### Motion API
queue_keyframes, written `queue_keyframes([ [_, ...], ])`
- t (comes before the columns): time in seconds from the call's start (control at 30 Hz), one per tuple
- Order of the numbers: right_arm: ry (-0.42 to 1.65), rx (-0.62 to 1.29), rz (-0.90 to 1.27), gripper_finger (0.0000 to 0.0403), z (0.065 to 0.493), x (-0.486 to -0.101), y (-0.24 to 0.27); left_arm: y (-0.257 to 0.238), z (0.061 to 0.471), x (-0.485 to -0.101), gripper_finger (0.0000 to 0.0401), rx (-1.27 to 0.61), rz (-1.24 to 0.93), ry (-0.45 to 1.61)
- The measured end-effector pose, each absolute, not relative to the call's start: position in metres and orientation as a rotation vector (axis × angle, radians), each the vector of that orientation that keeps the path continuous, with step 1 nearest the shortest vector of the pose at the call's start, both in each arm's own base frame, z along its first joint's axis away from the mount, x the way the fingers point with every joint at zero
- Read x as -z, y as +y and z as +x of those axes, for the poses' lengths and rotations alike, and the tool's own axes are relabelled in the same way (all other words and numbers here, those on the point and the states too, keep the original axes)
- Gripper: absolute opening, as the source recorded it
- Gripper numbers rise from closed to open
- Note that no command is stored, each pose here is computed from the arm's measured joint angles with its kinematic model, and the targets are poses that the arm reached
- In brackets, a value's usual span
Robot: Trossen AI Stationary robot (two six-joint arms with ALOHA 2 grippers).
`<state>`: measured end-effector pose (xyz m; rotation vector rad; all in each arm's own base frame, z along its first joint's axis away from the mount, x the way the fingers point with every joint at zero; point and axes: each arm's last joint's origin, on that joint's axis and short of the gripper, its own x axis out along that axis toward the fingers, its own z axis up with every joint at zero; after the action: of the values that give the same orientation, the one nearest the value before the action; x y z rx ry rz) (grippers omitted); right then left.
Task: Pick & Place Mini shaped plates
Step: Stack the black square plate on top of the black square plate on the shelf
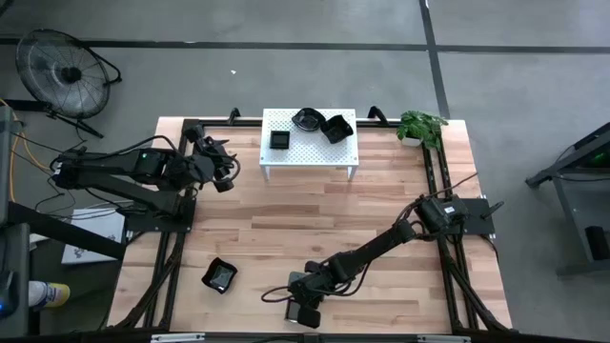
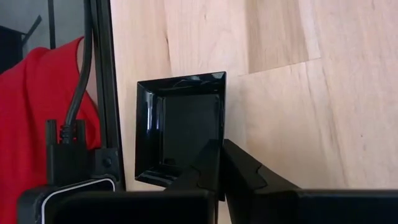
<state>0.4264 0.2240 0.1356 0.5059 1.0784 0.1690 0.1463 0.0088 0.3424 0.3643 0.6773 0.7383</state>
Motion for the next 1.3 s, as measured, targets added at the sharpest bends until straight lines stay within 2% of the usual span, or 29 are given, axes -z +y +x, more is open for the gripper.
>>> queue_keyframes([
  [0.27,1.059,-0.177,0.489,0.0003,0.429,-0.155,0.21,0.008,0.148,-0.332,0.0198,-0.714,0.349,0.699],
  [0.57,0.985,-0.157,0.421,0.0008,0.421,-0.221,0.168,0.008,0.146,-0.334,0.0198,-0.721,0.342,0.681],
  [0.93,0.781,0.019,0.348,0.001,0.411,-0.298,0.073,0.008,0.147,-0.334,0.0198,-0.72,0.342,0.682],
  [1.3,0.515,0.297,0.501,0.0011,0.418,-0.324,-0.044,0.009,0.145,-0.333,0.0198,-0.746,0.366,0.702],
])
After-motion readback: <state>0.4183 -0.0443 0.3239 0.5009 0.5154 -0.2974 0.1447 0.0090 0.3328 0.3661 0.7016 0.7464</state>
